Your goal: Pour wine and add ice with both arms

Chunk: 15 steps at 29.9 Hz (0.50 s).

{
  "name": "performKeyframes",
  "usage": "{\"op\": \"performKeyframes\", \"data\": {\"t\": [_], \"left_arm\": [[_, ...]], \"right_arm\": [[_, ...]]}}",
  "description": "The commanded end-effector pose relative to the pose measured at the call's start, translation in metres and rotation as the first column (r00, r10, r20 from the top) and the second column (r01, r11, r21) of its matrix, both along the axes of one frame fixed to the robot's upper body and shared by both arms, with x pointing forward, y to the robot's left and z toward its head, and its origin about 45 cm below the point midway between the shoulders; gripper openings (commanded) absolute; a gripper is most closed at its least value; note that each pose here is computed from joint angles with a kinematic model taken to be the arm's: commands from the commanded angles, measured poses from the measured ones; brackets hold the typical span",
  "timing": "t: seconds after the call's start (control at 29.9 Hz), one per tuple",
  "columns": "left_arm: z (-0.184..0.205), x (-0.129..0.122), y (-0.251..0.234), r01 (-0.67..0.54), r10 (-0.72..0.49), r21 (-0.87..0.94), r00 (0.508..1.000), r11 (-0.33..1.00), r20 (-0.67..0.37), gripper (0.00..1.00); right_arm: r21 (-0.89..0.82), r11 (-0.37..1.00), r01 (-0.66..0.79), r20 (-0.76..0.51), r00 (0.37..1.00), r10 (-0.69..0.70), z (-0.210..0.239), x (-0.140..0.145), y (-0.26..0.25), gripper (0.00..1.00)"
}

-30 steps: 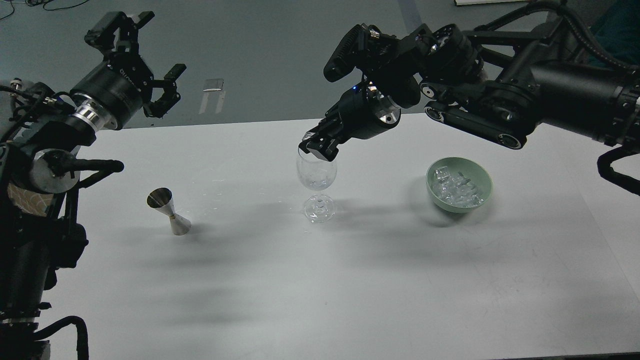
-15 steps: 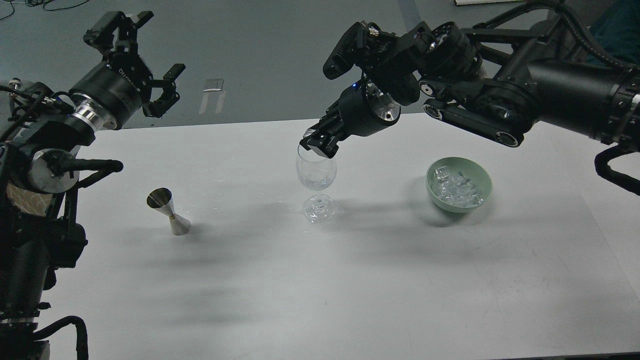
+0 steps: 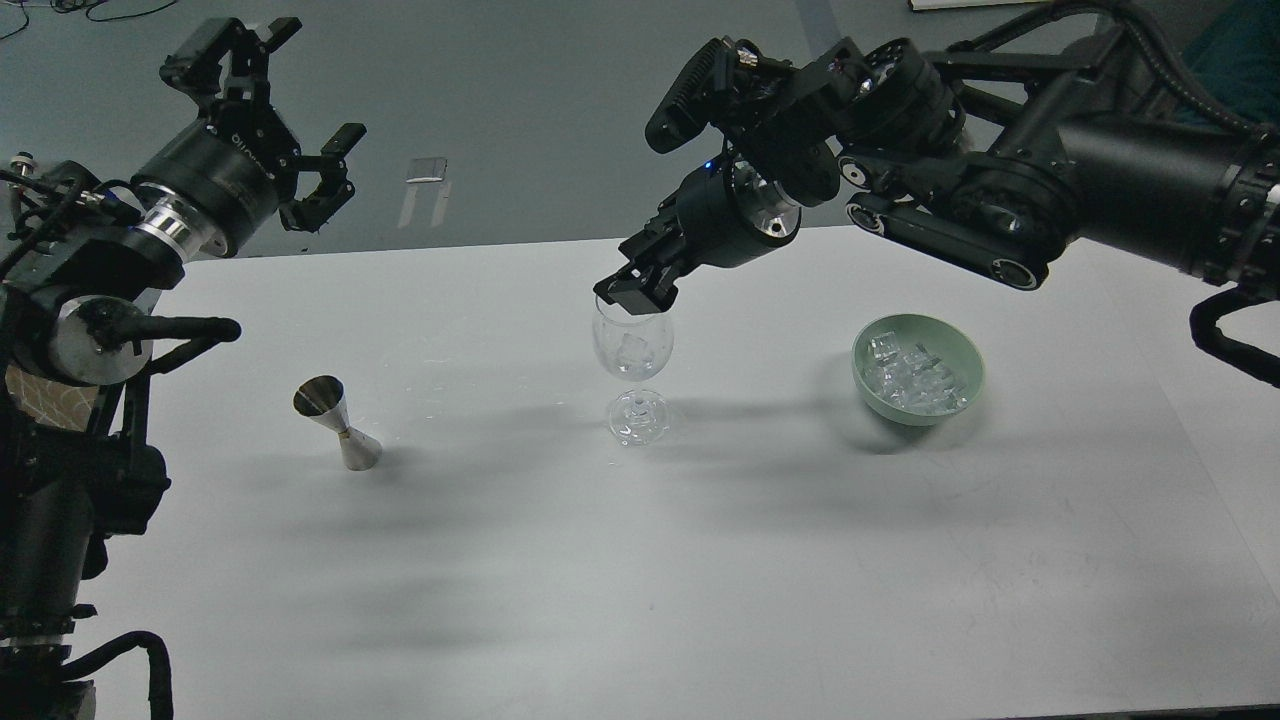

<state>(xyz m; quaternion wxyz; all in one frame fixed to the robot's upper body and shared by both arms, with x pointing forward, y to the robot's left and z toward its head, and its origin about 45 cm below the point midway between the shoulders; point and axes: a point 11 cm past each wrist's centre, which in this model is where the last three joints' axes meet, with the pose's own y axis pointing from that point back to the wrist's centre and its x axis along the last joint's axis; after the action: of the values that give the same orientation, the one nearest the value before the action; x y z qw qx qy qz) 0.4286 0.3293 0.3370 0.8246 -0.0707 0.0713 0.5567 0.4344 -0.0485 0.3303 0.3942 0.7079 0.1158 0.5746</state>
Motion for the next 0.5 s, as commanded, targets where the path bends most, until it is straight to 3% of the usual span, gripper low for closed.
{"op": "performKeyframes", "data": {"t": [0.0,0.23,0.3,0.47], "left_arm": [[0.001,0.000,0.003,0.000,0.000,0.001,1.000,1.000,-0.004,0.98],[0.017,0.005,-0.002,0.025,-0.022,-0.087,0.999,0.996,0.030,0.98],[0.022,0.006,-0.006,0.047,-0.044,-0.068,0.998,0.997,0.039,0.98],[0.014,0.013,0.011,0.001,-0.001,-0.069,1.000,0.998,0.003,0.98]], "right_arm": [[0.135,0.989,0.062,-0.026,0.998,-0.059,0.028,0.011,0.002,1.00],[0.359,0.908,0.217,-0.124,0.975,-0.185,0.065,0.036,-0.018,1.00],[0.517,0.810,0.276,-0.119,0.961,-0.251,0.084,0.054,-0.036,1.00],[0.781,0.540,0.314,-0.169,0.939,-0.300,0.097,0.066,-0.032,1.00]]}}
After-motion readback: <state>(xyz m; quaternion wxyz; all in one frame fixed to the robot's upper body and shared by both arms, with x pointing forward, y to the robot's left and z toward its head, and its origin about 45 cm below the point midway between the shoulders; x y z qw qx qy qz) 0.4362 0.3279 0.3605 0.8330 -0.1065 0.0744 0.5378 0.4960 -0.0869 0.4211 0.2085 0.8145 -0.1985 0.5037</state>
